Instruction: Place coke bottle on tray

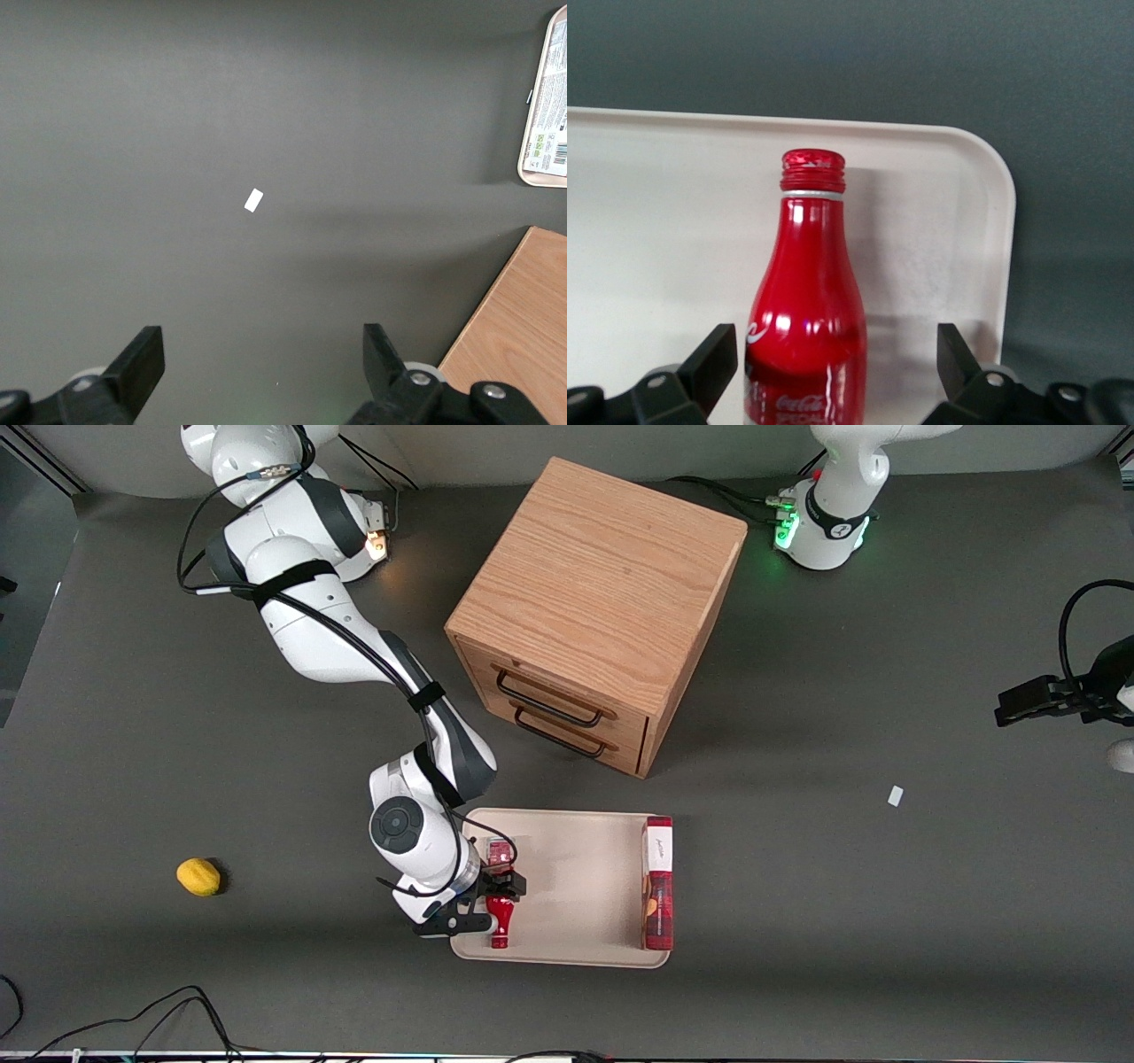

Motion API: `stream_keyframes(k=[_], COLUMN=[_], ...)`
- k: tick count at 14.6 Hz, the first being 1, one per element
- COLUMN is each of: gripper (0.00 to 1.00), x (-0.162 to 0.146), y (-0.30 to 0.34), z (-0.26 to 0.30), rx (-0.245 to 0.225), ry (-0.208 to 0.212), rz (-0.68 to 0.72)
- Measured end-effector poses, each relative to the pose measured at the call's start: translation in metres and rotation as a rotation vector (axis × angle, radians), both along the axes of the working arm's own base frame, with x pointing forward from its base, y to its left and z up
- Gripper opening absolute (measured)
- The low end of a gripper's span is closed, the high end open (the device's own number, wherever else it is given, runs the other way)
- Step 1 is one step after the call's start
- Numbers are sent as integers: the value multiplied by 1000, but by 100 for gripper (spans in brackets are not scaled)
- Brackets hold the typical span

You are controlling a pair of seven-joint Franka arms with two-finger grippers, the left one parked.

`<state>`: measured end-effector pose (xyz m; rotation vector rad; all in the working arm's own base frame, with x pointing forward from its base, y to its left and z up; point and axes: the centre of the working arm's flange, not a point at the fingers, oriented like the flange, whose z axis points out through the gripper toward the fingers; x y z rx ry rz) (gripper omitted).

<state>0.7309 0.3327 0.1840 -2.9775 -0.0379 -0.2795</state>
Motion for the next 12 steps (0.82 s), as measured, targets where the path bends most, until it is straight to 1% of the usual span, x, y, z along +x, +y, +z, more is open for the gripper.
stream_keyframes(k=[7,9,11,12], gripper=[100,100,100,100], x=[1,2,7,8], y=[0,0,-1,-3], z=[1,5,22,37], rx=[2,7,12,8], ry=[-5,-18,-36,-36], rz=[0,-1,-3,-2])
